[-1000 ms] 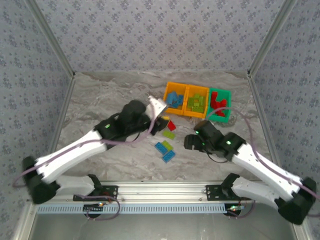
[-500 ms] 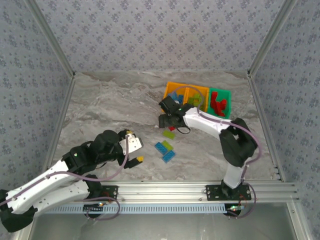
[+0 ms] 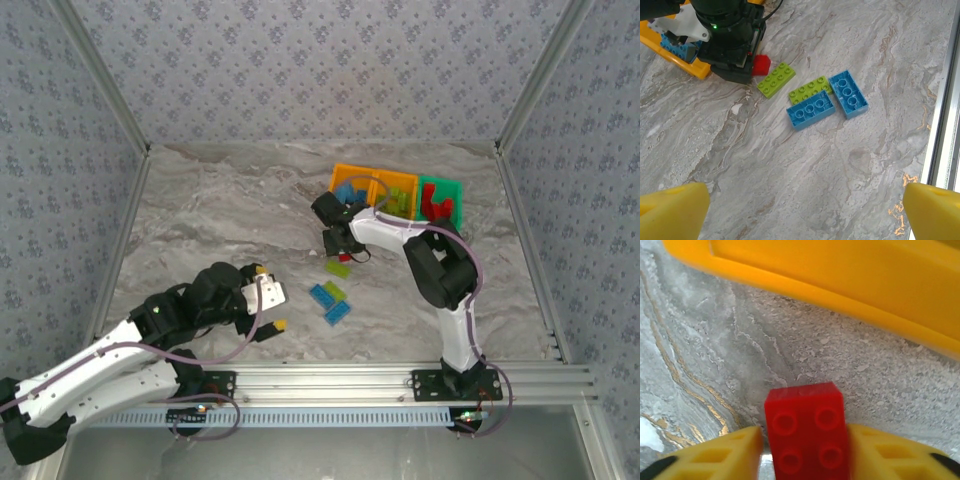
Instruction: Sort the legos into containers by color
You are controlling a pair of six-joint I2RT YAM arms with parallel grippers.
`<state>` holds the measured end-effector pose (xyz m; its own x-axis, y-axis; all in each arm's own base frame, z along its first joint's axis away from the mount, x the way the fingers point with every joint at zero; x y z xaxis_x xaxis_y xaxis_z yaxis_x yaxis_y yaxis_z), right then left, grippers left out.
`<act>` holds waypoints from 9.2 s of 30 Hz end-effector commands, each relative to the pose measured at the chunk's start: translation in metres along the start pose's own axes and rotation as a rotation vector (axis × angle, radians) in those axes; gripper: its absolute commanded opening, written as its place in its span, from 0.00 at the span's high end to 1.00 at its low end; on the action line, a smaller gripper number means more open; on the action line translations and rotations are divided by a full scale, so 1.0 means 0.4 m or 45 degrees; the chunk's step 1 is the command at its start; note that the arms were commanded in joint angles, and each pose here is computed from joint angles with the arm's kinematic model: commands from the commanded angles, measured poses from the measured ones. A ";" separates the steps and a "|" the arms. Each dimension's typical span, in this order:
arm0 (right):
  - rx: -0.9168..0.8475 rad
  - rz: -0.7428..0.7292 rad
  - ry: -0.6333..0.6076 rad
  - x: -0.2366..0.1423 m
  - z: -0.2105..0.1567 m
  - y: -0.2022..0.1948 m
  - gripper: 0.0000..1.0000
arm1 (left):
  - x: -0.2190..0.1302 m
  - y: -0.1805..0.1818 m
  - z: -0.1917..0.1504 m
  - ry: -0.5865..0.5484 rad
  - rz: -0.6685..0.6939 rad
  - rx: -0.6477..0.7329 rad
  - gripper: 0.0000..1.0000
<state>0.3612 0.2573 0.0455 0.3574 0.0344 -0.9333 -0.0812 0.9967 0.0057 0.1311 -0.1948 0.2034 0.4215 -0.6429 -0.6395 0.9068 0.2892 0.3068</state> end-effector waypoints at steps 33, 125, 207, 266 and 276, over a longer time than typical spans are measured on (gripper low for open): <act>0.763 -0.181 -0.529 -0.206 0.186 -0.645 0.55 | -0.056 0.041 0.068 -0.303 0.099 -0.096 0.01; 0.263 0.718 -0.194 -0.572 -0.390 -0.225 0.00 | 0.620 0.129 0.049 0.454 0.166 -0.914 0.41; -0.483 0.166 0.150 -0.157 -0.330 0.174 0.47 | -0.058 0.030 -0.051 -0.019 0.195 -0.012 0.01; -0.062 0.444 -0.383 -0.489 -0.067 -0.080 0.17 | -0.038 0.126 -0.014 0.035 0.394 -0.669 0.05; 0.184 0.496 -0.475 -0.559 -0.240 -0.260 0.05 | 0.199 0.104 0.077 0.097 0.301 -1.533 0.07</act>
<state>0.2106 0.1572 0.2155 0.6056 0.4186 -0.6768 -0.2257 0.9059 0.3584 0.1932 -0.2342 0.1771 0.5247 -0.4280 -0.7358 0.4585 0.8704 -0.1794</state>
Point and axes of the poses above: each hand's point on the last joint's axis, 136 mm out from that joint toward the fingers, its own x axis out along the fingers, its own y axis along the line the jaws close on, z = x × y, the point moved 2 cm from there along -x, back along the fingers, and after that the axes turned 4 degrees about x, right-handed, at the moved point
